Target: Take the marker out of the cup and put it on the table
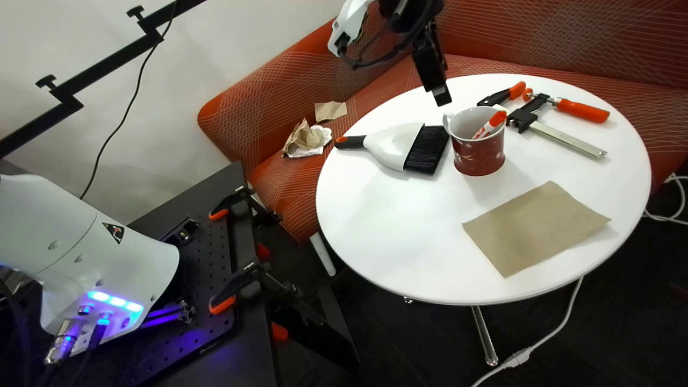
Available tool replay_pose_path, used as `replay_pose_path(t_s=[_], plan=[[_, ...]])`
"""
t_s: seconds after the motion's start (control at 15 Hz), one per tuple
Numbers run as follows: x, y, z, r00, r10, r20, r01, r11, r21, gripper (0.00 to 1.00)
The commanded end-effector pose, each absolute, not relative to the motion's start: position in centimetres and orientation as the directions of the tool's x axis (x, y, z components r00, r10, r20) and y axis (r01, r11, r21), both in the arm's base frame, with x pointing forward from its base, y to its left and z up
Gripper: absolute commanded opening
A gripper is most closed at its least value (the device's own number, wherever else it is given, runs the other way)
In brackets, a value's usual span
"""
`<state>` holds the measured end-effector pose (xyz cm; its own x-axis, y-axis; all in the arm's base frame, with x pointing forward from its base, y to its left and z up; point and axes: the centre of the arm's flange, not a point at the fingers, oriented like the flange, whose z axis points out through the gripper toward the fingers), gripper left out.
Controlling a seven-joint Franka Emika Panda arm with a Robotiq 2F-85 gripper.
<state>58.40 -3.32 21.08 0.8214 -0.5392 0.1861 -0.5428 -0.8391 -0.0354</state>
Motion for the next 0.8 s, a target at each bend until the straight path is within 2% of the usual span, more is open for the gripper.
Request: replay_pose_path(t_s=[0.0, 0.2, 0.33, 0.6, 0.73], plan=[[60.1, -4.0, 19.5, 0.810, -0.544, 0.218, -0.550, -0.834, -0.038, 1.00], [60.5, -4.4, 18.4, 0.811, -0.540, 0.224, -0.549, -0.835, -0.026, 0.66], [60.6, -4.5, 17.9, 0.811, -0.540, 0.226, -0.550, -0.835, -0.023, 0.49], [61.1, -4.5, 17.1, 0.810, -0.544, 0.219, -0.553, -0.833, -0.022, 0.38], [61.5, -4.5, 16.7, 0.809, -0.547, 0.215, -0.556, -0.831, -0.019, 0.44]])
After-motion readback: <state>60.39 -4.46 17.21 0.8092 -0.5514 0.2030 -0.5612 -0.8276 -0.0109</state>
